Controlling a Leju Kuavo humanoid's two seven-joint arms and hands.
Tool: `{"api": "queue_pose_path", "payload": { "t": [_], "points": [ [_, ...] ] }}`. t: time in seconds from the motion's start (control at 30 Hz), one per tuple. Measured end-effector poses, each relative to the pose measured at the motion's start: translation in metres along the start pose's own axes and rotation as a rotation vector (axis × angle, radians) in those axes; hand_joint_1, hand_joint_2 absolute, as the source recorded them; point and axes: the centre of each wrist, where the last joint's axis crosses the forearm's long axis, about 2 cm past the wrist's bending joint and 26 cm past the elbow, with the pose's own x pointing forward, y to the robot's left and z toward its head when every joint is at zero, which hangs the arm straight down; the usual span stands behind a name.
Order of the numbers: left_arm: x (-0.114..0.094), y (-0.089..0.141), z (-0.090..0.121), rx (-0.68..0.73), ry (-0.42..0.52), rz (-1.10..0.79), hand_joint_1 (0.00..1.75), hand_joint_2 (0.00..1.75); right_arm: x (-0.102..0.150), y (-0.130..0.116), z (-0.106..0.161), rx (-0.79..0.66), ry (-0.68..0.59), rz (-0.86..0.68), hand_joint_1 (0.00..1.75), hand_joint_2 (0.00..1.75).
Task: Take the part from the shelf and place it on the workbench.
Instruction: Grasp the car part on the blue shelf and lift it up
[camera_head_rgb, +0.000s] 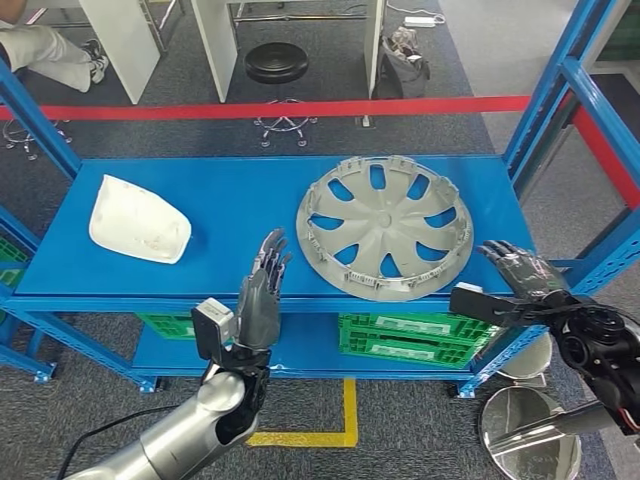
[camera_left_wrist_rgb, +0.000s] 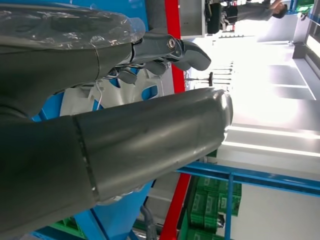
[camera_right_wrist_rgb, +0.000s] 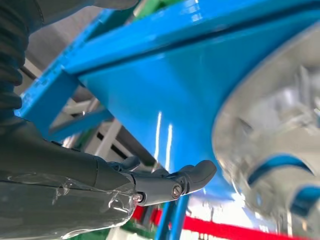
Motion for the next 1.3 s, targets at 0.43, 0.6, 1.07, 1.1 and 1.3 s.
{"api": "queue_pose_path", "payload": {
  "t": [0.43,0.6,1.07,1.1,1.3],
  "points": [
    [0.001,-0.001,-0.003,-0.003,-0.009,-0.003,0.0,0.0,0.062,-0.022,-0.01,-0.093,-0.178,0.052,0.0,1.75],
    [0.001,-0.002,-0.004,-0.006,-0.006,0.006,0.0,0.0,0.086,-0.026,-0.012,-0.1,-0.242,0.039,0.0,1.75],
    [0.003,-0.008,-0.012,-0.027,-0.021,0.043,0.0,0.0,0.099,-0.009,-0.007,-0.086,-0.294,-0.043,0.0,1.75],
    [0.003,-0.009,-0.012,-0.027,-0.021,0.044,0.0,0.0,0.099,-0.009,-0.007,-0.087,-0.294,-0.044,0.0,1.75],
    [0.003,-0.009,-0.012,-0.027,-0.018,0.044,0.0,0.0,0.099,-0.008,-0.006,-0.087,-0.295,-0.045,0.0,1.75]
  ]
}}
